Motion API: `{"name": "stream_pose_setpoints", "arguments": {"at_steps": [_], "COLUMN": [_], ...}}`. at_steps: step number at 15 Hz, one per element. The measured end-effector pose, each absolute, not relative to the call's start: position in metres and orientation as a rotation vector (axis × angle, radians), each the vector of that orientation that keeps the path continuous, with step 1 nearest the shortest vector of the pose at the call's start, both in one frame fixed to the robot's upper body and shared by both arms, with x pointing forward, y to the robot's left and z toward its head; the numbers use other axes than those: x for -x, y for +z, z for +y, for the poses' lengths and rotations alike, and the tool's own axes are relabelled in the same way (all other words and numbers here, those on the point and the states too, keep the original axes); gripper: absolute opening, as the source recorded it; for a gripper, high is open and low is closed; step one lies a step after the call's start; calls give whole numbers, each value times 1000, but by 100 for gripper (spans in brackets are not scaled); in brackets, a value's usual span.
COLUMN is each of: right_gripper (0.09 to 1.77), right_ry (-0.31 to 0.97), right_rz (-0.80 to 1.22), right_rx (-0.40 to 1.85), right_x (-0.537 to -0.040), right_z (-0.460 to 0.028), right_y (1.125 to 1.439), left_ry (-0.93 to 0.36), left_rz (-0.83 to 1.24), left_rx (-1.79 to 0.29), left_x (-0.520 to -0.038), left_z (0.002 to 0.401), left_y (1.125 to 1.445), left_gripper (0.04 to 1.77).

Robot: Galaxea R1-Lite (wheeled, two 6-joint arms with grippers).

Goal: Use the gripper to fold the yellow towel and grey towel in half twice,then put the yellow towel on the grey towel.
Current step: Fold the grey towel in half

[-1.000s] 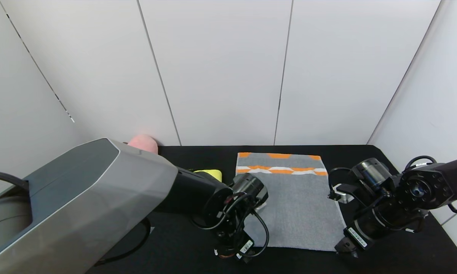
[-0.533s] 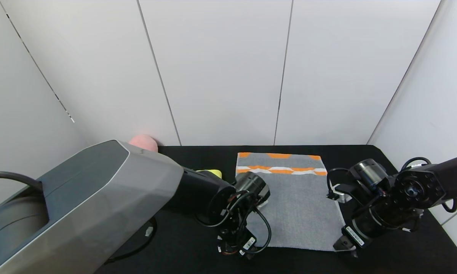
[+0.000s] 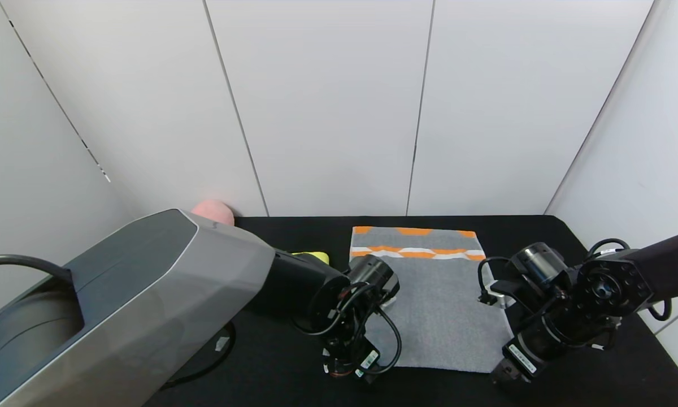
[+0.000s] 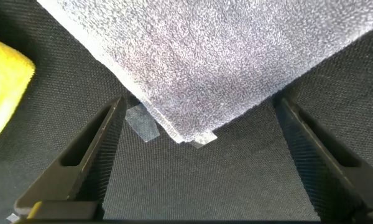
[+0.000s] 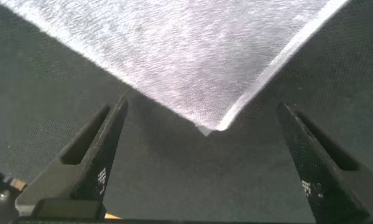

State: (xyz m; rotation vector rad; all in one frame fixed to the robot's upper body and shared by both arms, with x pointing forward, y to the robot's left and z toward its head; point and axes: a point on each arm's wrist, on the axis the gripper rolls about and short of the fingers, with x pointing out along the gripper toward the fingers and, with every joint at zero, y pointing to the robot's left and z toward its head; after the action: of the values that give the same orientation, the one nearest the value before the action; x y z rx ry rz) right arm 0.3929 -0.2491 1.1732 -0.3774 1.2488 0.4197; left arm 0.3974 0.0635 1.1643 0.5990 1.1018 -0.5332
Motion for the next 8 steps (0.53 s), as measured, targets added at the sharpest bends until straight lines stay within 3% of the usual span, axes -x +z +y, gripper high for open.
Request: {"name": "stream_pose_setpoints", "arguments": {"at_steps": [8], "right_gripper": [171], "right_ry": [409], "right_rz": [1257], "right_rx": [415], "right_x": [-397], "right_z": [-241], "right_y": [1164], "left_ry": [-526], "left_rz": [1095], "left_rx": [-584], "left_x": [-406], "left_z": [62], "left_y": [1164], "left_gripper": [172]}}
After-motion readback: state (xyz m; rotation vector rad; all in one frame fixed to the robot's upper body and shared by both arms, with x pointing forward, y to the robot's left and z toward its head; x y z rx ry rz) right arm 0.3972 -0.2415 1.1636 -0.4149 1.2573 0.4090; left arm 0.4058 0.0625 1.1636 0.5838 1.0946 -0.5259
